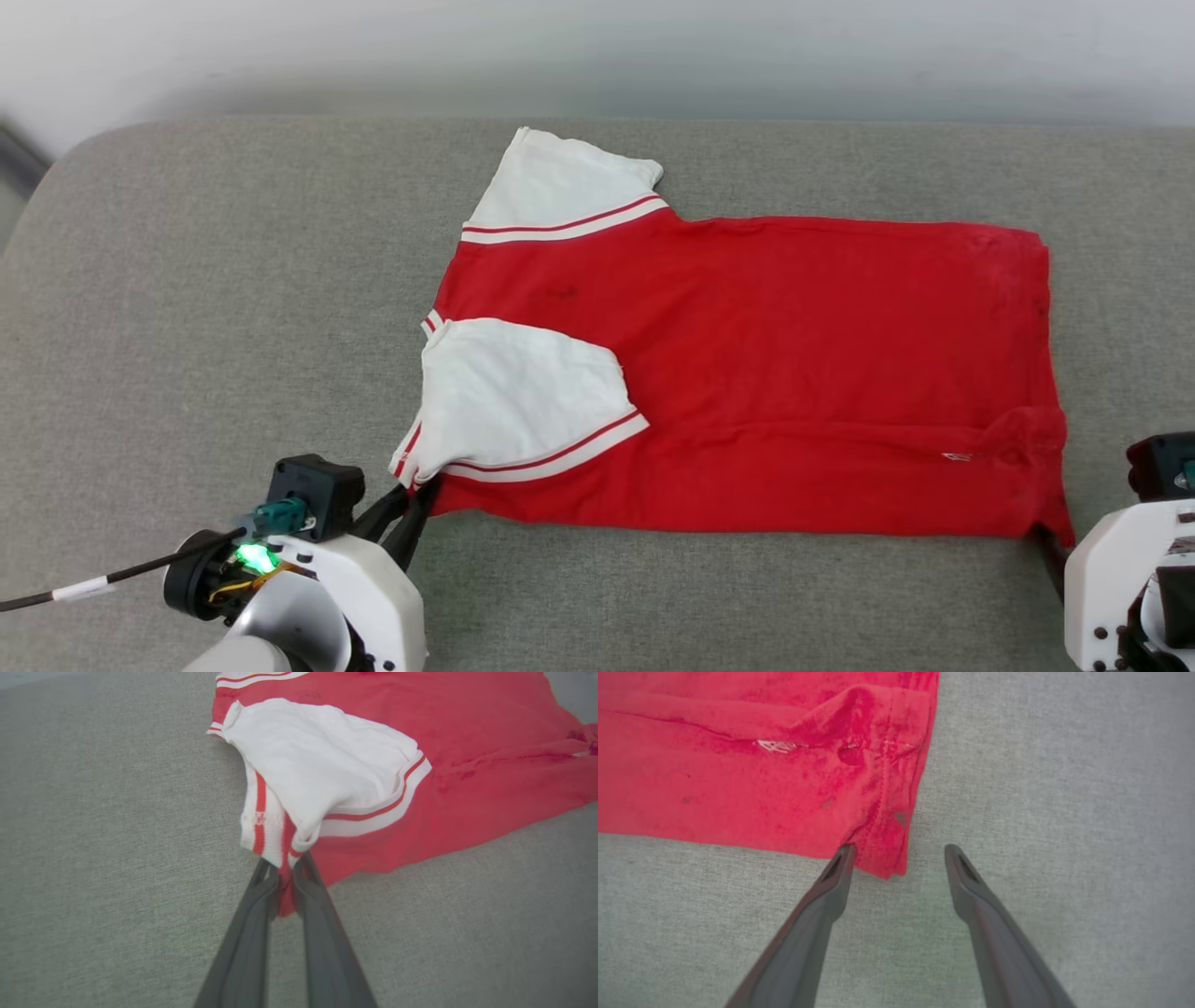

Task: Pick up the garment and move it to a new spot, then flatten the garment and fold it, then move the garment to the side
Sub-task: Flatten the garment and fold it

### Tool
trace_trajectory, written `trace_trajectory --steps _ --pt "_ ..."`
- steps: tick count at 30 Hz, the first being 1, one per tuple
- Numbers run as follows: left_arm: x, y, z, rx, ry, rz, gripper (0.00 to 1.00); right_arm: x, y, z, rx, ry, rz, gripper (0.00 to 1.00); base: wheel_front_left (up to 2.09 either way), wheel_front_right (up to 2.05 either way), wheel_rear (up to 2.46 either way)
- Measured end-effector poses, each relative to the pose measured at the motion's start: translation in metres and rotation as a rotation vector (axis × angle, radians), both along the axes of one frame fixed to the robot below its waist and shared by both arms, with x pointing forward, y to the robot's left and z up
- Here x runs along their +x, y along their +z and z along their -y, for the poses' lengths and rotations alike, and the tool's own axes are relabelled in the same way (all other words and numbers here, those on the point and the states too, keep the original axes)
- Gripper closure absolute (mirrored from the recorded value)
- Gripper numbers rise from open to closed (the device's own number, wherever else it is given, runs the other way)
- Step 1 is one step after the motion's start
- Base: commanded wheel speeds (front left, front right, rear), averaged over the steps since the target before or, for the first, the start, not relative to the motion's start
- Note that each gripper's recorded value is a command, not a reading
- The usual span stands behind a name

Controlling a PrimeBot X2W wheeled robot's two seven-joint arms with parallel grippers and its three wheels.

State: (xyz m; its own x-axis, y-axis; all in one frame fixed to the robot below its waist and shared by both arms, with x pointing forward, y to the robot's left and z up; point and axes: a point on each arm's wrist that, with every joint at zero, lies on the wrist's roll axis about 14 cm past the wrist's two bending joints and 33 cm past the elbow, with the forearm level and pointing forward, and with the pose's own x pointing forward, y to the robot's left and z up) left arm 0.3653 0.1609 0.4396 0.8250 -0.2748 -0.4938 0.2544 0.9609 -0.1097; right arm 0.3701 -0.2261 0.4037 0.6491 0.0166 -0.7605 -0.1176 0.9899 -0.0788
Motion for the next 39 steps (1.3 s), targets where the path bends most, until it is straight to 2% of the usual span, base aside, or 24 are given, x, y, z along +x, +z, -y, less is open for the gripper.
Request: trace_trajectory --steps 11,12,13,14,19,28,35,39 --pt "-0.001 0.001 0.003 0.001 -0.006 -0.007 1.00 0.004 -0.037 -0.014 0.036 -0.019 -0.093 0.00 0.00 0.00 0.00" --pt "-0.002 -0.001 0.002 0.003 -0.003 -0.013 1.00 0.005 -0.040 -0.016 0.040 -0.018 -0.098 0.61 0.00 0.00 0.00" --pt "-0.002 -0.004 0.001 0.005 0.000 -0.021 1.00 0.007 -0.041 -0.017 0.043 -0.016 -0.098 0.90 0.00 0.00 0.00" --pt "-0.003 -0.006 -0.001 0.009 0.002 -0.028 1.00 0.008 -0.043 -0.017 0.044 -0.016 -0.096 1.00 0.00 0.00 0.00" --pt "-0.007 -0.012 -0.008 0.031 0.006 -0.046 1.00 0.010 -0.041 -0.017 0.062 -0.020 -0.081 1.00 0.00 0.00 0.00" --pt "-0.039 -0.026 -0.016 0.037 0.027 -0.106 1.00 -0.008 -0.007 -0.001 0.088 -0.040 -0.034 1.00 0.00 0.00 0.00" --pt "-0.080 -0.047 -0.007 0.035 -0.022 -0.224 1.00 -0.047 0.009 0.026 0.046 -0.077 -0.080 1.00 0.00 0.00 0.00" --pt "-0.094 -0.059 -0.004 0.033 -0.037 -0.282 1.00 -0.069 0.002 0.036 0.039 -0.111 -0.145 1.00 0.00 0.00 0.00"
